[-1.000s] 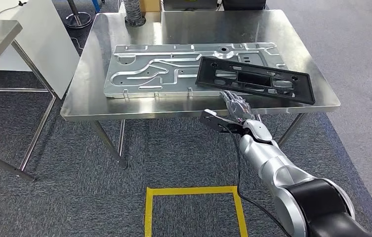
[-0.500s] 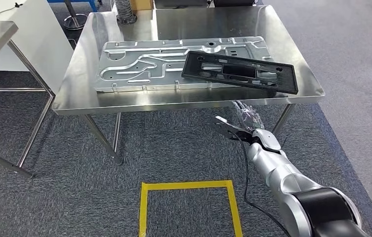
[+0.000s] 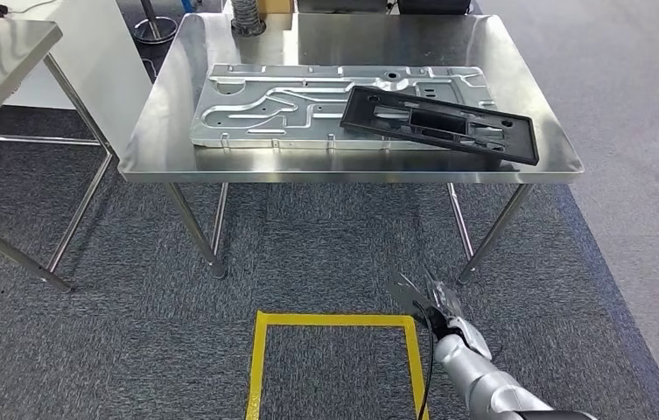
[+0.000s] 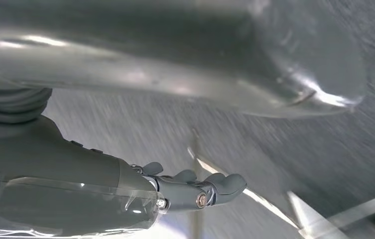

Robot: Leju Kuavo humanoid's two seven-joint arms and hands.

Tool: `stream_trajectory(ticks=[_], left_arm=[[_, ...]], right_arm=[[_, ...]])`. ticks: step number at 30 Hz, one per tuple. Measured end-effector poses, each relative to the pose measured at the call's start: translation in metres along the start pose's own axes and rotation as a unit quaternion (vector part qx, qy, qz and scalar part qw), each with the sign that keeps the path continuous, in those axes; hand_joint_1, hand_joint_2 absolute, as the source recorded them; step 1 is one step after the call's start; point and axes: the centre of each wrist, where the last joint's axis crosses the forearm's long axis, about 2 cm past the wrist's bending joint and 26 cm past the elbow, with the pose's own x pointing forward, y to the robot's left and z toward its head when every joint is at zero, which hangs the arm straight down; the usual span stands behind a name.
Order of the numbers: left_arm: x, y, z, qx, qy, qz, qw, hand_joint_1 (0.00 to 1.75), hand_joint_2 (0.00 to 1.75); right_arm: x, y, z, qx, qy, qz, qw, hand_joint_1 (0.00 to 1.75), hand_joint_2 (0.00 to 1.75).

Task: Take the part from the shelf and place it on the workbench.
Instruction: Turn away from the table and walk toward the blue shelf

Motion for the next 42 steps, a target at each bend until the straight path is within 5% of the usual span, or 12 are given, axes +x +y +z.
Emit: stream_trajectory(ticks=[5, 16, 28, 42], left_arm=[[0.005, 0.001, -0.001, 0.000, 0.001, -0.005, 1.000, 0.00, 0.00], [0.010, 0.002, -0.002, 0.001, -0.001, -0.019, 1.000, 0.00, 0.00], [0.016, -0.002, -0.003, -0.008, -0.003, -0.045, 0.999, 0.00, 0.00], [0.016, -0.004, -0.003, -0.011, -0.002, -0.050, 0.999, 0.00, 0.00]], right_arm=[[-0.057, 0.047, 0.046, 0.033, 0.092, -0.099, 0.990, 0.00, 0.00], [-0.124, 0.099, 0.120, 0.115, 0.242, -0.255, 0.929, 0.00, 0.00], [-0.127, 0.137, 0.159, 0.175, 0.319, -0.329, 0.872, 0.00, 0.00], [-0.130, 0.139, 0.163, 0.187, 0.330, -0.331, 0.864, 0.00, 0.00]])
